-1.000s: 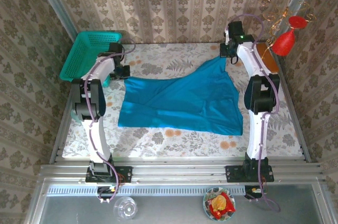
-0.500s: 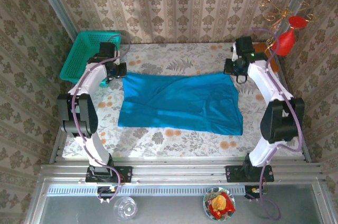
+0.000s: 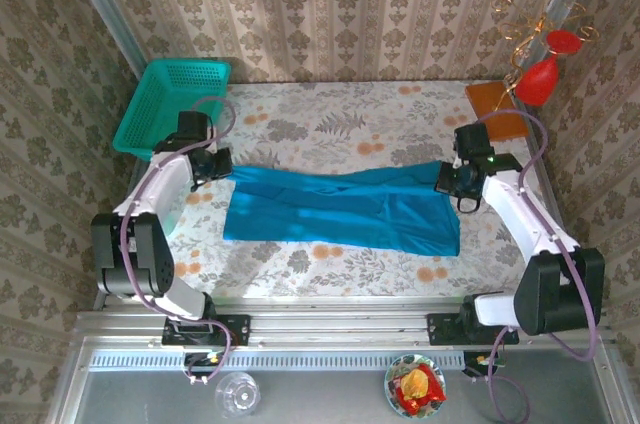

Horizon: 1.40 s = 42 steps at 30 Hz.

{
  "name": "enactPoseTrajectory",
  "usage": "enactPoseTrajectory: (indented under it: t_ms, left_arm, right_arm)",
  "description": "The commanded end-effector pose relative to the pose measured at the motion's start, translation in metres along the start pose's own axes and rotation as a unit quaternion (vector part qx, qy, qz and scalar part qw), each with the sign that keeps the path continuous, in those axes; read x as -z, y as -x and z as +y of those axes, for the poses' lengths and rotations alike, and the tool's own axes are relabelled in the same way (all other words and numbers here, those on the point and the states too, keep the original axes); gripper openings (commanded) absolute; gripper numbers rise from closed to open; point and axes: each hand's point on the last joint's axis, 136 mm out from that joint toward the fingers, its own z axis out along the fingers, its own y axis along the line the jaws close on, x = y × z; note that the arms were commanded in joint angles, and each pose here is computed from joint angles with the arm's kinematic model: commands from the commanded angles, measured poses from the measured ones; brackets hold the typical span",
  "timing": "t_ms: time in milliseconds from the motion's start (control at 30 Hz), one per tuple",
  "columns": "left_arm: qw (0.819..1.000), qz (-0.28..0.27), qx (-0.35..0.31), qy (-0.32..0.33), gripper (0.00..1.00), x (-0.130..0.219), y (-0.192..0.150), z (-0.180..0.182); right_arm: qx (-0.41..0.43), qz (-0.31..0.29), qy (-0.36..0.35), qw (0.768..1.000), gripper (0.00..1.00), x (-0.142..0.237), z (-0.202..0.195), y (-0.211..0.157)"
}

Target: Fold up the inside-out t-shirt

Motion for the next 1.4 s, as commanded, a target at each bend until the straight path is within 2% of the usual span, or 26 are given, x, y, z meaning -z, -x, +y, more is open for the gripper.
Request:
enactPoseTrajectory:
  t_ms: [0,200,233,300,333,467,567,667,833,1033,1233,1300,1367]
  left_arm:
    - [1.0,0.007,0.02,0.0,0.0,0.0,-0.013,0.005]
    - [0.999,0.027,0.042,0.002,0.01,-0.01,-0.043,0.012]
    - [0.999,0.028,0.045,0.002,0.04,-0.011,-0.046,0.012]
    - [0.998,0.027,0.048,0.002,0.15,-0.009,-0.049,0.013]
    - [0.999,0.022,0.047,0.004,0.19,-0.005,-0.048,0.013]
    - [0.999,-0.001,0.034,0.008,0.27,0.012,-0.036,0.011]
    - [1.0,-0.003,0.006,-0.006,0.28,0.02,-0.027,-0.006]
    - [0.999,0.011,-0.029,-0.042,0.28,0.018,-0.022,-0.038]
    - [0.991,0.067,-0.079,-0.087,0.22,-0.005,-0.03,-0.09]
    - [0.979,0.144,-0.105,-0.1,0.18,-0.042,-0.062,-0.119]
    - [0.97,0.209,-0.098,-0.073,0.16,-0.076,-0.1,-0.106]
    - [0.971,0.208,-0.096,-0.07,0.14,-0.079,-0.103,-0.103]
    - [0.973,0.2,-0.097,-0.068,0.14,-0.079,-0.101,-0.103]
  right_arm:
    - [-0.033,-0.002,-0.036,0.999,0.0,-0.001,-0.019,-0.014]
    - [-0.068,-0.006,-0.064,0.996,0.01,-0.005,-0.038,-0.037]
    - [-0.07,-0.005,-0.067,0.995,0.05,-0.005,-0.04,-0.039]
    - [-0.073,-0.008,-0.072,0.995,0.25,-0.002,-0.042,-0.039]
    - [-0.073,-0.01,-0.072,0.995,0.31,0.0,-0.041,-0.036]
    - [-0.044,-0.019,-0.027,0.998,0.35,0.008,-0.015,-0.018]
    - [-0.001,0.003,0.036,0.999,0.37,0.003,0.023,-0.01]
    - [0.049,0.045,0.064,0.996,0.39,-0.012,0.055,-0.009]
    - [0.098,0.094,0.046,0.99,0.41,-0.044,0.081,-0.005]
    - [0.121,0.135,0.048,0.982,0.46,-0.078,0.099,-0.004]
    - [0.127,0.173,0.03,0.976,0.44,-0.095,0.092,-0.018]
    - [0.129,0.179,0.029,0.975,0.36,-0.09,0.092,-0.023]
    - [0.135,0.175,0.03,0.975,0.2,-0.077,0.093,-0.027]
